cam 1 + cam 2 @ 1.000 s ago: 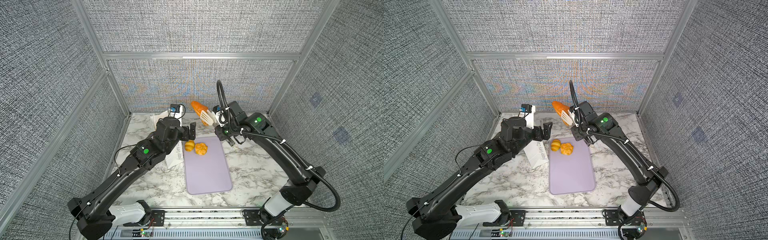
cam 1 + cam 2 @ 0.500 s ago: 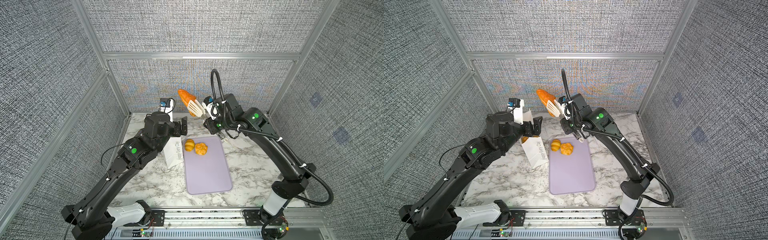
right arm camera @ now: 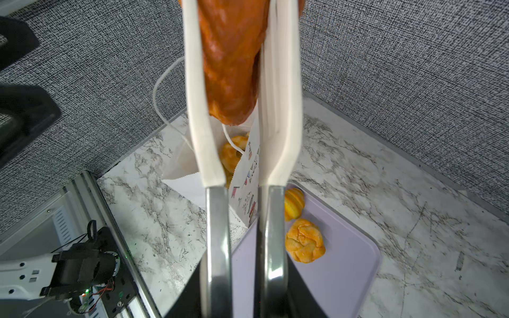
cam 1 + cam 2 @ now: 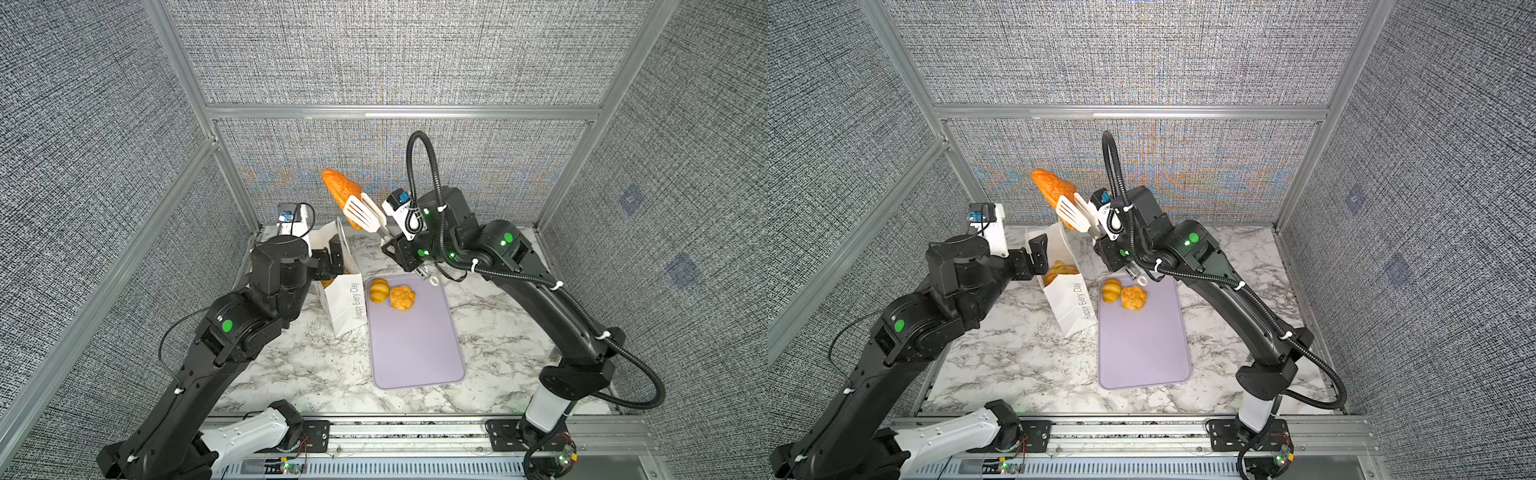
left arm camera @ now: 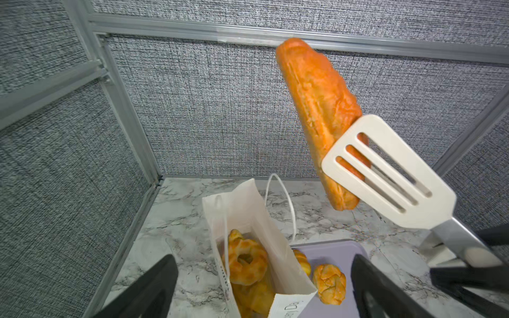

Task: Place the fake bread into the paper bag
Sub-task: 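Lift the baguette toward the bag while left raises the bag, then lower the baguette into the bag opening with the tongs, then open the tongs and move them back over the tray while left lowers the bag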

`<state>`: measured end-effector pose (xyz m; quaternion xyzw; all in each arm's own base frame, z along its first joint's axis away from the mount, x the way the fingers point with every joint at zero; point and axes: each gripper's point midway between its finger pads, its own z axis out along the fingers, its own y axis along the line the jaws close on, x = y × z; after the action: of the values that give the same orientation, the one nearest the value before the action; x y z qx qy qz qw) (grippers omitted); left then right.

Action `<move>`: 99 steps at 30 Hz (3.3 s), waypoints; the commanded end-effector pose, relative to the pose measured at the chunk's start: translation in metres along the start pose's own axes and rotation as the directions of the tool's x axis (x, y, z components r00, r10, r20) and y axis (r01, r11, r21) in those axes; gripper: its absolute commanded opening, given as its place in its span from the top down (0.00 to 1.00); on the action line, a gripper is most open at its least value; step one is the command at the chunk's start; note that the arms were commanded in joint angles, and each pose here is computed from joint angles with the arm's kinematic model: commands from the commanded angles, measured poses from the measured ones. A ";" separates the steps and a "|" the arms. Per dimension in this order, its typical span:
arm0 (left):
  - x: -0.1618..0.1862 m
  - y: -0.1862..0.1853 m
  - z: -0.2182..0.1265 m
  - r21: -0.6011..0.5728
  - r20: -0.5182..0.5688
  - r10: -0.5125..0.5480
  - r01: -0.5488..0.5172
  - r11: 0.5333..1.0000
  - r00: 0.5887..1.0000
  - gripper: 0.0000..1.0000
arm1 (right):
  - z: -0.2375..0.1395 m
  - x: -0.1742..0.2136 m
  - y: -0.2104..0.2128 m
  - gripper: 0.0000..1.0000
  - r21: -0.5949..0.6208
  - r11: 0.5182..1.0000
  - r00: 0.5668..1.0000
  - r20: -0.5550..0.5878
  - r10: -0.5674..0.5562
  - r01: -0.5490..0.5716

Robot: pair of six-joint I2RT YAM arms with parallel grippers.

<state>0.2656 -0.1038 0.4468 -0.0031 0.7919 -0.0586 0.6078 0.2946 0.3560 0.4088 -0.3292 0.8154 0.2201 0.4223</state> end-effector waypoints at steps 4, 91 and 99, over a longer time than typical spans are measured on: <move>0.013 0.033 -0.016 -0.107 -0.003 -0.033 0.032 0.994 0.999 0.01 | -0.007 -0.018 0.029 0.66 -0.075 0.997 0.996 0.083 -0.025 0.031; 0.071 0.005 0.011 0.039 -0.122 -0.060 0.066 0.997 0.991 0.01 | 0.034 0.060 -0.006 0.48 0.113 0.992 0.983 -0.181 -0.040 0.061; 0.074 -0.008 0.019 0.076 -0.140 -0.061 0.072 0.995 0.988 0.01 | 0.015 0.069 -0.030 0.48 0.187 0.981 0.983 -0.182 -0.017 0.052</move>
<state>0.2615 -0.1108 0.3648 -0.0022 0.8360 -0.0902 0.5413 0.2889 0.3285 0.3344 -0.3314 0.8637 0.1146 0.3620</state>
